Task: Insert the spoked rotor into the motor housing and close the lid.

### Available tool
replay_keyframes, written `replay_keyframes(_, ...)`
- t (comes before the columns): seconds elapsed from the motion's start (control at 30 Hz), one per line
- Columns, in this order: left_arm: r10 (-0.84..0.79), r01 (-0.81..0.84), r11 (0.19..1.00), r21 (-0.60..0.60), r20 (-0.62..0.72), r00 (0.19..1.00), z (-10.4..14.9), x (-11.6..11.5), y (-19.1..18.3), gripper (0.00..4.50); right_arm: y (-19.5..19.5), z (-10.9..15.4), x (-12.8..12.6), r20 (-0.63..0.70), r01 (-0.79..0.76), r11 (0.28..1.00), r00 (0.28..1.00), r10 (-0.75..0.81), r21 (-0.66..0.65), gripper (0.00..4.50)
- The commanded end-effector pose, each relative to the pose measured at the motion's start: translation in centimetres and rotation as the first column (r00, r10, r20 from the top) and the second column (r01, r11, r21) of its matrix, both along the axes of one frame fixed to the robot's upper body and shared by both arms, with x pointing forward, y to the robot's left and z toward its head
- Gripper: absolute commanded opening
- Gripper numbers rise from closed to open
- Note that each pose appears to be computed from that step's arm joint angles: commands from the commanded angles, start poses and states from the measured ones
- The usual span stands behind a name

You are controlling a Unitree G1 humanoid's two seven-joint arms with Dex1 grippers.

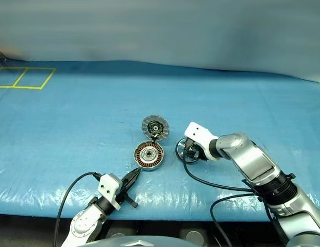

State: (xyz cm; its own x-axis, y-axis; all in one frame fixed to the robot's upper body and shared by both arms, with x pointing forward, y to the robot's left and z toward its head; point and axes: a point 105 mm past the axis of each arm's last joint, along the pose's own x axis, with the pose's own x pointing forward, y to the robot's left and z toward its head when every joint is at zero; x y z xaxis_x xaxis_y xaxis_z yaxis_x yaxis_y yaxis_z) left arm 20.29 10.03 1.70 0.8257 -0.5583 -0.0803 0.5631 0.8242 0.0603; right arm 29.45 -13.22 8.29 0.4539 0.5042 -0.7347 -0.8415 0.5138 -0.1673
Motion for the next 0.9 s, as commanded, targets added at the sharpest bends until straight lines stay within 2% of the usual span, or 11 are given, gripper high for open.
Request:
replay_keyframes(0.03,-0.011,0.011,1.0,-0.01,0.001,1.0,0.0,-0.3,-0.3,0.0,-0.5,-0.8,-0.1,-0.007,0.019,0.999,1.0,-0.019,-0.032,1.91)
replay_keyframes(0.07,-0.012,0.012,1.0,-0.01,0.001,1.0,-0.1,-0.2,-0.4,0.0,-0.5,-0.8,-0.2,-0.006,0.02,0.999,1.0,-0.021,-0.032,1.91)
replay_keyframes(0.1,-0.012,0.012,1.0,-0.01,0.001,1.0,0.0,-0.2,-0.4,0.0,-0.5,-0.9,-0.2,-0.006,0.021,0.999,1.0,-0.022,-0.032,1.53)
replay_keyframes(0.17,-0.013,0.013,1.0,-0.01,0.002,1.0,0.0,-0.2,-0.4,0.0,-0.6,-0.9,-0.2,-0.003,0.023,0.999,1.0,-0.023,-0.032,1.34)
replay_keyframes(0.4,-0.004,0.005,1.0,-0.007,0.023,1.0,0.5,-0.2,-0.2,0.0,-0.6,0.9,-0.1,0.07,0.025,0.999,0.997,-0.024,-0.021,1.34)
replay_keyframes(0.53,0.0,-0.001,1.0,0.015,0.061,0.998,1.5,-0.2,0.4,0.0,-0.1,2.8,-0.9,0.114,-0.041,0.999,0.993,0.041,-0.005,1.34)
replay_keyframes(0.67,-0.003,0.0,0.999,0.045,0.078,0.997,1.9,-0.1,1.0,0.0,1.5,4.1,-3.1,0.102,-0.179,0.983,0.979,0.175,0.036,1.33)
replay_keyframes(0.9,-0.014,0.011,0.999,0.045,0.072,0.997,1.9,0.0,1.0,0.0,5.9,5.5,-3.4,0.187,-0.276,0.956,0.949,0.255,0.095,1.33)
